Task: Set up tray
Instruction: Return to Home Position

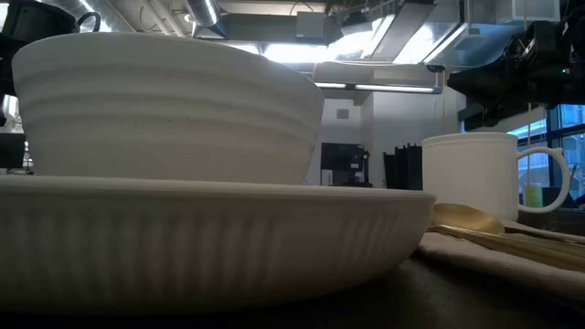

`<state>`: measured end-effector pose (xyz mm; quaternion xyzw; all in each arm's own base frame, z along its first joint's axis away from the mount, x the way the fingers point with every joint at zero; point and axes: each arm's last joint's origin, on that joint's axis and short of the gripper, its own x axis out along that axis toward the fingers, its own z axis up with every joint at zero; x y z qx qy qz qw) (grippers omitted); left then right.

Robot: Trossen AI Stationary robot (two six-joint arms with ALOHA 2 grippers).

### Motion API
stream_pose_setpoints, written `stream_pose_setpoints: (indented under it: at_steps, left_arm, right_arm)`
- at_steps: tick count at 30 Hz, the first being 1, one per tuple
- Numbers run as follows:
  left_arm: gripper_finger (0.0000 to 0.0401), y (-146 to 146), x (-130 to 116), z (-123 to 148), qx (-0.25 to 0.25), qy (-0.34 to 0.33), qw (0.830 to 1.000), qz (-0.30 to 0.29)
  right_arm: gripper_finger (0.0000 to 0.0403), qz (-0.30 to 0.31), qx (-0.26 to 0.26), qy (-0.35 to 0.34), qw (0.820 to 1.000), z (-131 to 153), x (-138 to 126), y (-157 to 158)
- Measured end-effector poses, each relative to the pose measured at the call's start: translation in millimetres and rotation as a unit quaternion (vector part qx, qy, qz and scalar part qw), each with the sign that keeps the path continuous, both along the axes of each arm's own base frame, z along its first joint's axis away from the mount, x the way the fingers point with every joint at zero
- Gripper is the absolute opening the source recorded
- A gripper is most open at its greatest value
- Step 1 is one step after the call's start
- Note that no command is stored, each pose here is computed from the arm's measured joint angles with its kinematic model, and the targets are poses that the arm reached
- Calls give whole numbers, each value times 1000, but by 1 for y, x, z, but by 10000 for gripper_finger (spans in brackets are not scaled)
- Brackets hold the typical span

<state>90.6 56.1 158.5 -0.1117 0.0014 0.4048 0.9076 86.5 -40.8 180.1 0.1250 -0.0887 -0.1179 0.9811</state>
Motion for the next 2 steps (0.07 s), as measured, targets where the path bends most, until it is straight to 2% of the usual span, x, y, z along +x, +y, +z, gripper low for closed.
stream_pose_setpoints:
  at_steps: [2]
  left_arm:
    - [139, 0, 0, 0, 0, 0, 1000, 0]
  right_arm:
    - [47, 0, 0, 0, 1000, 0, 0, 0]
